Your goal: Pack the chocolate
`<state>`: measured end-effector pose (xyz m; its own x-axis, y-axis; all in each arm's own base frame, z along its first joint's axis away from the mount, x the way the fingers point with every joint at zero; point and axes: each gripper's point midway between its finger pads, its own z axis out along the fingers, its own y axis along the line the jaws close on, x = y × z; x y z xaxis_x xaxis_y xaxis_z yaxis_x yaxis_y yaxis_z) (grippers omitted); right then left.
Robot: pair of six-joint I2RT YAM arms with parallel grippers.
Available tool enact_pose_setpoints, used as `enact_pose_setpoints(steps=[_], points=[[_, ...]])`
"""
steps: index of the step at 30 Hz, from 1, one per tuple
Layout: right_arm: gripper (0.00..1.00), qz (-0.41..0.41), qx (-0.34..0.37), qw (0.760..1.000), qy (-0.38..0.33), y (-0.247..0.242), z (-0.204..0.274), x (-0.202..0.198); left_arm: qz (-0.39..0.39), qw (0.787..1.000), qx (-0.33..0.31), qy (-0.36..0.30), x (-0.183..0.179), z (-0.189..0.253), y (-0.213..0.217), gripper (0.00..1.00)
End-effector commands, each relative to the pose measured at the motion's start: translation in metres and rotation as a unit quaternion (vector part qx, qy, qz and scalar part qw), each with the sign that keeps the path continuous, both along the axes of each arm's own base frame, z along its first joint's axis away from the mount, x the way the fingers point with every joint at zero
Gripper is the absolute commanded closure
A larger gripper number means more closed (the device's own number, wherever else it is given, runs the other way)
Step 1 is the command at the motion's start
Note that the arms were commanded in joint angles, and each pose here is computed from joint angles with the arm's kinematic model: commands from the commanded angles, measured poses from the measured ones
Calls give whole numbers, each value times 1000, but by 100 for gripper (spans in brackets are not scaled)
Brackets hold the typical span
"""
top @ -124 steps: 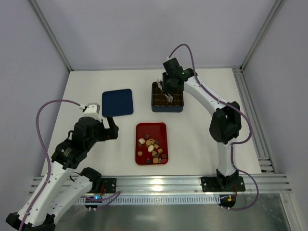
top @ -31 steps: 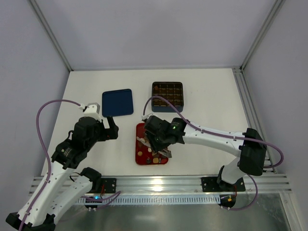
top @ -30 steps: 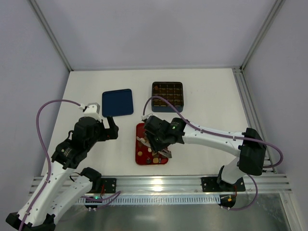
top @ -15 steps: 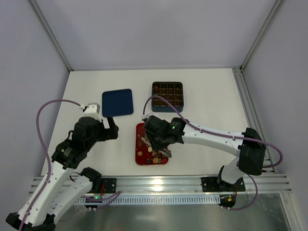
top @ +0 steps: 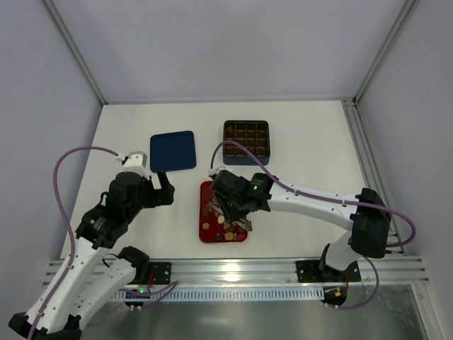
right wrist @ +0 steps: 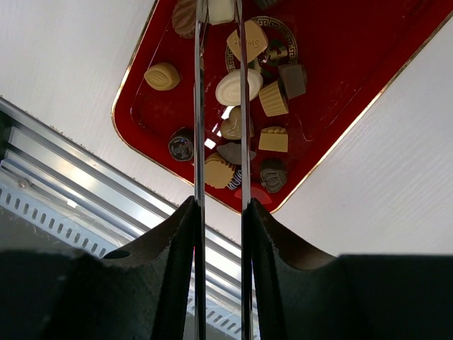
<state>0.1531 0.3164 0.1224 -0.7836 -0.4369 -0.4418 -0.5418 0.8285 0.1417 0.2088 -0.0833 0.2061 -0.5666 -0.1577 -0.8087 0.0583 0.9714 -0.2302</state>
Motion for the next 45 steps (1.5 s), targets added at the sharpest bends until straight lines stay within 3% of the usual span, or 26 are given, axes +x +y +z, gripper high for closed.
enact_pose_setpoints(steps=[1,13,26,36,45], points=[[64,2,6,1000,-10,5,7,4,7,1000,-6,-14,3,6,1,0],[66,-4,3,1000,-24,0,17,9,7,1000,-6,-14,2,6,1,0],[71,-58,76,994,-59,-25,75,46,8,1000,-8,-16,2,7,1,0],[72,-172,125,967,-137,-65,135,155,7,1000,-7,-14,3,6,0,0],[73,-245,102,954,-137,-77,105,250,7,1000,-4,-10,4,4,0,0]])
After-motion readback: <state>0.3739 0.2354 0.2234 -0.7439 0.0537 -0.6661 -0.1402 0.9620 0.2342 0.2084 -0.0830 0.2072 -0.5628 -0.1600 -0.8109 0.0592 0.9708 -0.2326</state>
